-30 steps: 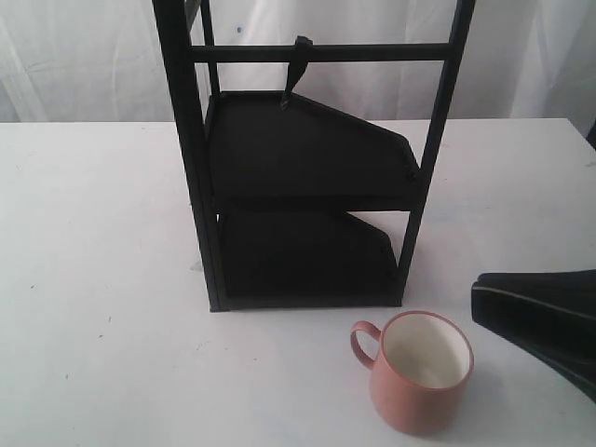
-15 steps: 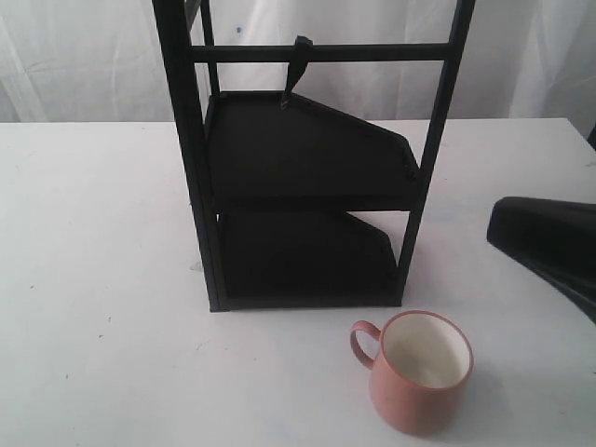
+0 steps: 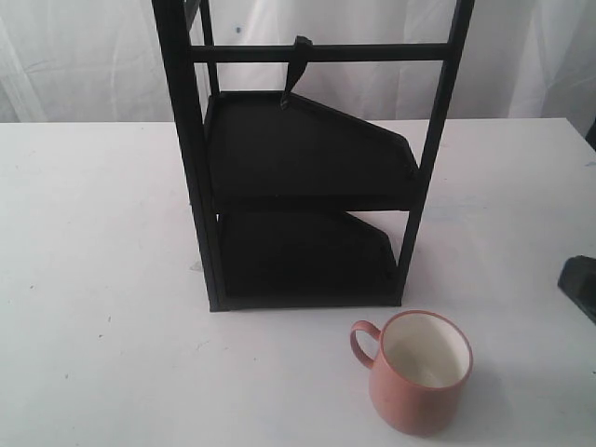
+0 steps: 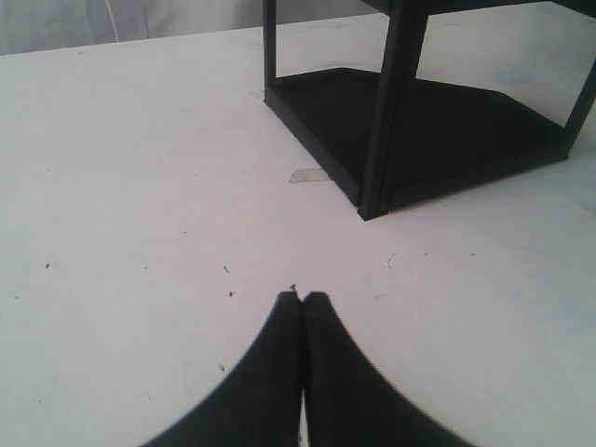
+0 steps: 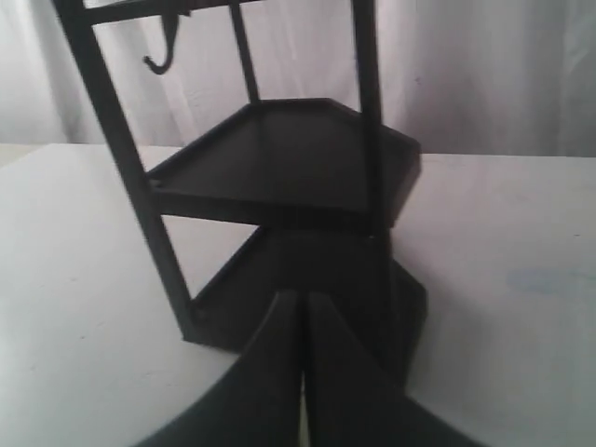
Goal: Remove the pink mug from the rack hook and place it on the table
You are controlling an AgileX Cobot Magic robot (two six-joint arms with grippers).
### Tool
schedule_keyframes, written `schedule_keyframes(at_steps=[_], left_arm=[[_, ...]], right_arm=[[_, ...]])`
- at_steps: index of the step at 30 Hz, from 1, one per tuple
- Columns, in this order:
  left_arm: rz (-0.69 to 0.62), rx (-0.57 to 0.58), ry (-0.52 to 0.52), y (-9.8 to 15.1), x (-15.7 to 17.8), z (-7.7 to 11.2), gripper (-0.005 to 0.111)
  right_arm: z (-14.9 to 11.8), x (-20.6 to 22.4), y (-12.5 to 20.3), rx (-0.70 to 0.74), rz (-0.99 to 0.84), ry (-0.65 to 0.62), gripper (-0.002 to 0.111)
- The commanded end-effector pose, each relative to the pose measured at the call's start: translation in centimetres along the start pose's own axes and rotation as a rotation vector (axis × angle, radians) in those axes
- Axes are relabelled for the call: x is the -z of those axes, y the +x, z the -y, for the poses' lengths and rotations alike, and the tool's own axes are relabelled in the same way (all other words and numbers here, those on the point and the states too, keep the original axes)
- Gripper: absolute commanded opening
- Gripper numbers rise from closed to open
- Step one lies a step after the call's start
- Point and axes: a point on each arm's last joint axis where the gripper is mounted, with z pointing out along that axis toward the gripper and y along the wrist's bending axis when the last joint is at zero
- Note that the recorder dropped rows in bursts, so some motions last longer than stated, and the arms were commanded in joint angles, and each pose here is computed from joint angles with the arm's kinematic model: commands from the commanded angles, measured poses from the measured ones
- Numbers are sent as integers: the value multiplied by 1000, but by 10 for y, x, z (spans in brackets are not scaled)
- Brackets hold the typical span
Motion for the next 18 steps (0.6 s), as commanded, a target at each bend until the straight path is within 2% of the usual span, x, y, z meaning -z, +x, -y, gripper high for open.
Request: schedule_keyframes(at_steps=[1, 11, 18], left_arm=[[3, 9, -2, 1, 0, 0, 0], [3, 9, -2, 1, 0, 0, 0], [3, 9, -2, 1, 0, 0, 0]], right_arm=[[12, 6, 19, 3, 14, 116, 0], [25, 13, 50, 23, 17, 242, 0], [28, 13, 64, 22, -13, 254, 0]])
